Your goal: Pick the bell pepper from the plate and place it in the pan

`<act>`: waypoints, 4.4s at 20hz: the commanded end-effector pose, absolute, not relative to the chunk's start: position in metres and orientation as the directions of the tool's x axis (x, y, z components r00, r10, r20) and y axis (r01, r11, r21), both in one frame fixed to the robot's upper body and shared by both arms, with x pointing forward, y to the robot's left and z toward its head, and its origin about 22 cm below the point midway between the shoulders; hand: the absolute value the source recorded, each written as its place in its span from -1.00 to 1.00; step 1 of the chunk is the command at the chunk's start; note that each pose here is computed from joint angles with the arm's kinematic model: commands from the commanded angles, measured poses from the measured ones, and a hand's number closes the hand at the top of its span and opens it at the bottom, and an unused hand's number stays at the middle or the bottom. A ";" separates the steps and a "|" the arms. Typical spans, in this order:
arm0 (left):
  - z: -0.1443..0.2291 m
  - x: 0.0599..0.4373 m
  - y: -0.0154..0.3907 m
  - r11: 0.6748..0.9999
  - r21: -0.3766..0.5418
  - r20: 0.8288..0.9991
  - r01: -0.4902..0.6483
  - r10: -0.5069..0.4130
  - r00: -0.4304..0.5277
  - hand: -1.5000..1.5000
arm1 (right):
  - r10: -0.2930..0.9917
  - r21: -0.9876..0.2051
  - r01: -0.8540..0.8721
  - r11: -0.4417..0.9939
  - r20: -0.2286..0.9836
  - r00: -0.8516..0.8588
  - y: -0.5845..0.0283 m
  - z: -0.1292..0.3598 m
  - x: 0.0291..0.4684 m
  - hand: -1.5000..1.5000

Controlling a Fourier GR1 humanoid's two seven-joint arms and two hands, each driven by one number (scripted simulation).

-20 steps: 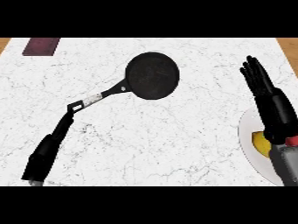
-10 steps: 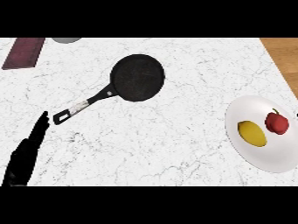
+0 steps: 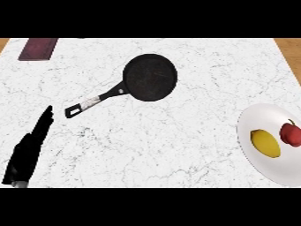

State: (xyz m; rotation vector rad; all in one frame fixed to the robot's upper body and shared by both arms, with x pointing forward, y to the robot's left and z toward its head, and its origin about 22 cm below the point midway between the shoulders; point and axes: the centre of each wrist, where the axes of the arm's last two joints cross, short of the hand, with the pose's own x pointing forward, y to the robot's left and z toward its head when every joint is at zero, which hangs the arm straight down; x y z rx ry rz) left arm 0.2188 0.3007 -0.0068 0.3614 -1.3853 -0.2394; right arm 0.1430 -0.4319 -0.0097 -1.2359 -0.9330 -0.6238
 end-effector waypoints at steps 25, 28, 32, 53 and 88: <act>0.019 0.230 0.269 0.919 0.395 0.907 -0.001 -0.390 0.160 0.00 | 0.083 -0.703 0.254 0.664 0.407 0.910 -0.415 0.123 0.256 -1.00; 0.014 0.227 0.278 0.925 0.378 0.916 -0.020 -0.371 0.155 0.00 | 0.069 -0.693 0.222 0.685 0.366 0.928 -0.407 0.123 0.265 -1.00; 0.013 0.220 0.291 0.924 0.382 0.912 0.005 -0.378 0.163 0.00 | 0.064 -0.689 0.197 0.697 0.334 0.940 -0.409 0.115 0.286 -1.00; 0.006 0.220 0.288 0.918 0.398 0.905 -0.003 -0.392 0.168 0.00 | 0.024 -0.645 0.106 0.756 0.189 0.982 -0.420 0.064 0.318 -1.00; 0.006 0.220 0.298 0.920 0.391 0.906 -0.032 -0.379 0.189 0.00 | 0.093 -0.646 0.149 0.748 0.325 0.941 -0.318 -0.019 0.300 1.00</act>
